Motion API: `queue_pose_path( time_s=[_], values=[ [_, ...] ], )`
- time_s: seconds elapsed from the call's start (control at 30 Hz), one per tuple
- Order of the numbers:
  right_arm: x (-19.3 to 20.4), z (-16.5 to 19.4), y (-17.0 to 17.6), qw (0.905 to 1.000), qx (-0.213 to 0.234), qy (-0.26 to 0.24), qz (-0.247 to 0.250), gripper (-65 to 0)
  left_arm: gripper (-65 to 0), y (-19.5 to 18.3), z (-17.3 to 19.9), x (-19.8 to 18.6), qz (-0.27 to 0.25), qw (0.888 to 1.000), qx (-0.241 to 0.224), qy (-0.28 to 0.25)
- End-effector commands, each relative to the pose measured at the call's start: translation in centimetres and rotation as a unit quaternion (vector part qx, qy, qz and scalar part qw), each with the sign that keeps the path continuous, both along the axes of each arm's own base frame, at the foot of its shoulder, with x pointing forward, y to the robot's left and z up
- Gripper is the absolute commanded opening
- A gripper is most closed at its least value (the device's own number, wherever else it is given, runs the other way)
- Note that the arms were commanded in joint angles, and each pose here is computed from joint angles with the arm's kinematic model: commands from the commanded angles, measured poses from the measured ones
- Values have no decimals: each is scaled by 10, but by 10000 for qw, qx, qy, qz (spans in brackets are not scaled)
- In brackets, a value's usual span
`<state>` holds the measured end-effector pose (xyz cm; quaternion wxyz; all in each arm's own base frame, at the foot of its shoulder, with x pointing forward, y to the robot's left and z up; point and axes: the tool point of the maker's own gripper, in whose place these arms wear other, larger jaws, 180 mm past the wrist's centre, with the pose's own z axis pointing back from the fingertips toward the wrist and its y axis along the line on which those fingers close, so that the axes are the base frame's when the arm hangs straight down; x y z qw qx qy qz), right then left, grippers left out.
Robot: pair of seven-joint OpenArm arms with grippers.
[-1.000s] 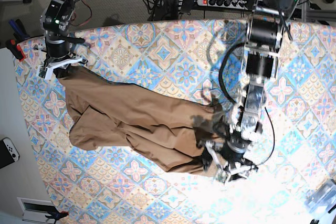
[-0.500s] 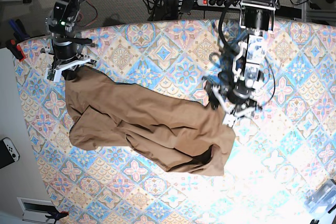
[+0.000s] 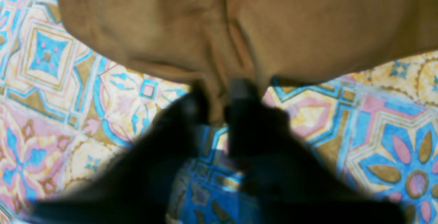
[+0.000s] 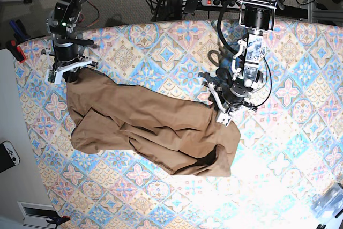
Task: Layout the t-shirt on the table in an organized manner, then fold the t-shirt properly
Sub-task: 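Drag the held shirt end toward the robot with the left gripper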
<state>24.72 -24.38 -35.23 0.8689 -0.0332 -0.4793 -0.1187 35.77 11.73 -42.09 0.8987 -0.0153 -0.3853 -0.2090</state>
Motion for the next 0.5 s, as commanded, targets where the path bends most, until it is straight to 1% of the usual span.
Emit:
queue_pose_path(
  time_s=[0.0, 0.13, 0.2, 0.3, 0.37, 0.47],
  values=[
    [6, 12, -1, 9997, -57, -238, 26, -650, -650, -1, 22, 15, 13, 9993, -51, -357],
    [6, 12, -2, 9997, -64, -238, 29, -650, -650, -5, 60, 5, -39, 9978, 53, -656],
    [7, 13, -2, 9997, -64, -245, 29, -650, -650, 4, 94, -6, 84, 9950, 108, -989],
    [7, 13, -2, 9997, -64, -245, 29, -650, -650, 4, 134, -28, 96, 9905, 172, -1361],
    [7, 13, -2, 9997, -64, -245, 29, -650, -650, 3, 145, -45, 77, 9902, 264, -1372],
    [7, 13, -2, 9997, -64, -253, 29, -650, -650, 5, 137, -55, 83, 9921, 353, -1200]
  ],
)
